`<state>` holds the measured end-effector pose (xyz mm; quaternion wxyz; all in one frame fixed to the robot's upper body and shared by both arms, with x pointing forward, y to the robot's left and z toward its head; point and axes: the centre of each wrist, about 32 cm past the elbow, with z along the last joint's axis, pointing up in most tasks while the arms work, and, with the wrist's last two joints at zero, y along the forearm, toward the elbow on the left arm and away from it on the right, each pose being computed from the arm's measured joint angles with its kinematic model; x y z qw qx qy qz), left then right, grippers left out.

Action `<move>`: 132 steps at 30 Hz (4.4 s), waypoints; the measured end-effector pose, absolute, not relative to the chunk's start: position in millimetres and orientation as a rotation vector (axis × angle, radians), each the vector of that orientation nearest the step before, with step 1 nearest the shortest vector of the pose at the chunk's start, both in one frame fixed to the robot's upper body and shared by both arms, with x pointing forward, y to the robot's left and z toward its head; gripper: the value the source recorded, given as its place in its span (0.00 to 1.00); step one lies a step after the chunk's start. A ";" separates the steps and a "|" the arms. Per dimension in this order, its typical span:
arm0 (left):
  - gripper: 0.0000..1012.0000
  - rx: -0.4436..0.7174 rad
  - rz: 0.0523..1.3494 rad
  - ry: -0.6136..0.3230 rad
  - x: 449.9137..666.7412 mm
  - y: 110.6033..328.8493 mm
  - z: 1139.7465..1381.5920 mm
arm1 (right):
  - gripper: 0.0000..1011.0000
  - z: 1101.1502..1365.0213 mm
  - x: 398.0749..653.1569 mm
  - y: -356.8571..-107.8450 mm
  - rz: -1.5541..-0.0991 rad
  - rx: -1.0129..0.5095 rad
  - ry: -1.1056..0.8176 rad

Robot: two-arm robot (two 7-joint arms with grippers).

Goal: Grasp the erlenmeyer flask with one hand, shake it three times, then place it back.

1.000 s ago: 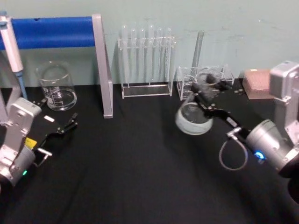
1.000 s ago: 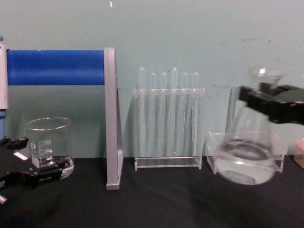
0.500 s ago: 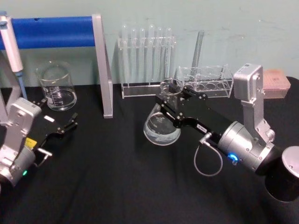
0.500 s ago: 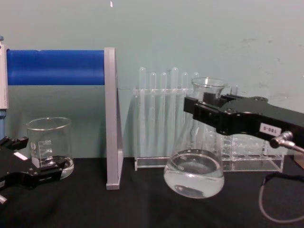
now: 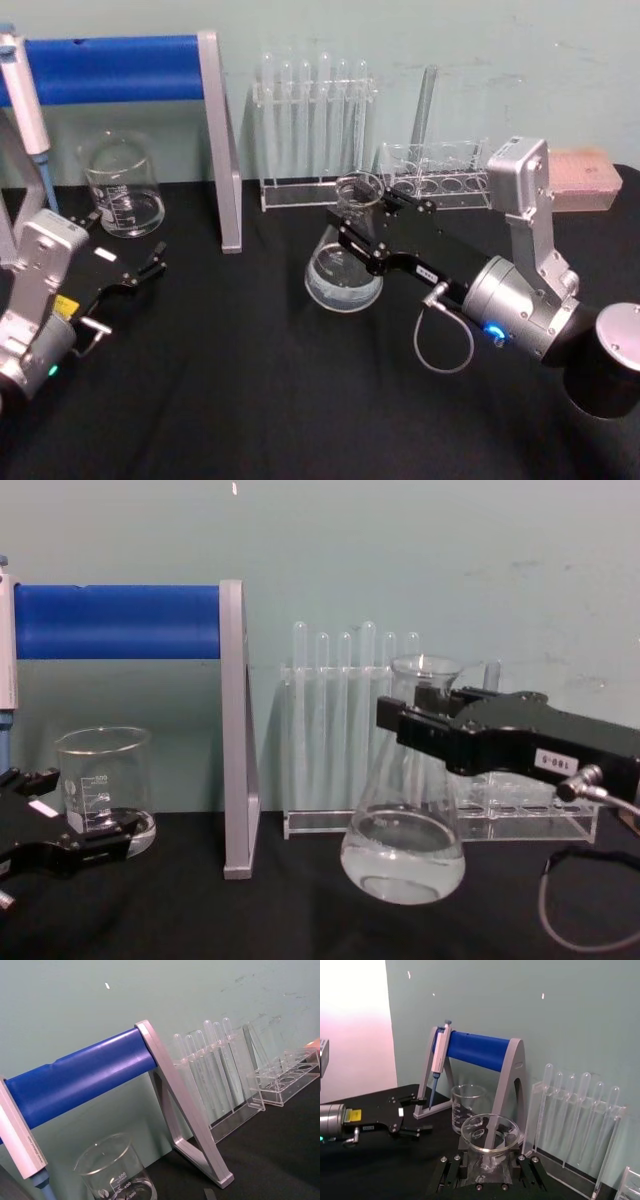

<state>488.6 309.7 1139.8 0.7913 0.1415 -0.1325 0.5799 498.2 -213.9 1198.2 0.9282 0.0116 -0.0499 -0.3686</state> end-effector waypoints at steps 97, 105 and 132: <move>0.99 0.304 1.248 -0.285 488.6 309.7 1139.8 | 0.45 1147.9 525.5 -225.8 -0.564 -0.107 -0.010; 0.99 0.305 1.248 -0.285 488.6 309.7 1139.8 | 0.44 1147.6 524.6 -225.2 -0.568 -0.107 -0.009; 0.99 0.304 1.248 -0.285 488.6 309.7 1139.8 | 0.86 1146.7 523.7 -224.8 -0.572 -0.114 -0.004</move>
